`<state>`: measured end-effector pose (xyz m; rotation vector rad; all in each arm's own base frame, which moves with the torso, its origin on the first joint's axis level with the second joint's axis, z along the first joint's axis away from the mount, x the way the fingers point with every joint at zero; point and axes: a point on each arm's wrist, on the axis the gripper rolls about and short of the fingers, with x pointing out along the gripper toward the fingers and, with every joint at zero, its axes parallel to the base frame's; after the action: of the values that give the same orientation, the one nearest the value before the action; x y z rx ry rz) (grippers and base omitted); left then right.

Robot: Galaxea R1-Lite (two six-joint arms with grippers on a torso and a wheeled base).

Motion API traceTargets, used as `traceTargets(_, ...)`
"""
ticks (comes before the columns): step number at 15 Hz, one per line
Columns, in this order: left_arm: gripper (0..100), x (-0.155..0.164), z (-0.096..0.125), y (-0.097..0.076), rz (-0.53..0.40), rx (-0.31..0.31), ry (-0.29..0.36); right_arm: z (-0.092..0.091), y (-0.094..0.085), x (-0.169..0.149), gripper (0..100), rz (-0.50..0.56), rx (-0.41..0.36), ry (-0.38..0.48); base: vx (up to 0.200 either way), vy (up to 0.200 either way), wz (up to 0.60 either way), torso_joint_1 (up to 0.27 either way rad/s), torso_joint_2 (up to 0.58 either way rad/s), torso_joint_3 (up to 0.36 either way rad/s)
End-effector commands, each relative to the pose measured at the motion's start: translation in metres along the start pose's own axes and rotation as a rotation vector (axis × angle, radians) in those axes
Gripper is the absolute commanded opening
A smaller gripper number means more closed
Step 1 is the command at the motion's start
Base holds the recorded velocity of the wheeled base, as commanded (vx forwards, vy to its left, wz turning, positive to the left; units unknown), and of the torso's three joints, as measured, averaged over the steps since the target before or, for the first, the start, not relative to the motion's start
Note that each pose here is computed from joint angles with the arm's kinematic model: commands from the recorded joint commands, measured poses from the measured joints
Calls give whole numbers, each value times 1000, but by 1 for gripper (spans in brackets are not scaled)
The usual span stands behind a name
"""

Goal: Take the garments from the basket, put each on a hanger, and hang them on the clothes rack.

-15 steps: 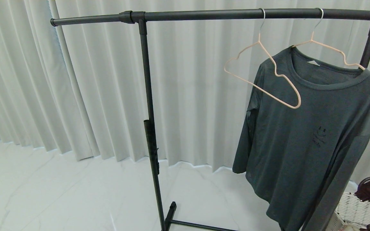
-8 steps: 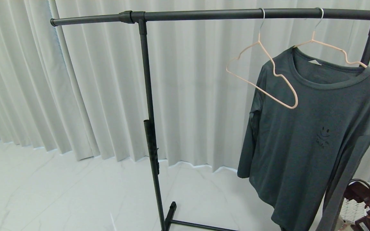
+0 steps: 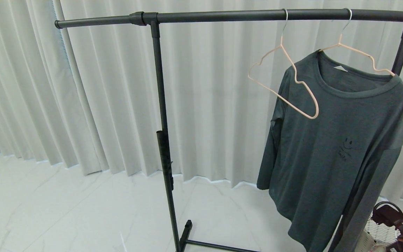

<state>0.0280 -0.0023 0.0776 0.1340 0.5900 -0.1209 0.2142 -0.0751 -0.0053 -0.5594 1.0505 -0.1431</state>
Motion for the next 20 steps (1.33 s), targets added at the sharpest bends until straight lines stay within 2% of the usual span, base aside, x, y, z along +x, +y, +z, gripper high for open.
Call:
traceTargets(1,100,0,0,0,-2,1,2,0,-1,1,100,-8,3,-3,0,0,0,0,0,0)
traceTargets(2,100,0,0,0,-1,1,1,0,-1,0,0,-16,2,-12,0,0,0,0,0,0)
traceTargets(7,100,-2,0,-1,-37,2,-27,-9,0,-27,0,-74,18,-77,0,0,0,0,0,0)
traceTargets(10,100,-3,-1,-1,-34,1,-39,1,-8,-49,0,-132,24,-174,0,0,0,0,0,0)
traceTargets(13,100,-3,-1,-1,-29,3,-40,23,-21,-77,0,-157,12,-259,-67,0,0,1,1,1)
traceTargets(16,100,-4,-1,-1,-26,3,-50,48,-36,-125,0,-98,1,-271,-200,0,0,5,-1,1)
traceTargets(17,100,-4,-1,-1,-27,3,-51,58,-39,-161,0,-34,11,-277,-200,0,0,7,-7,7)
traceTargets(20,100,-4,-1,-1,-35,3,-52,62,-41,-232,0,70,3,-310,-200,0,0,-2,4,2)
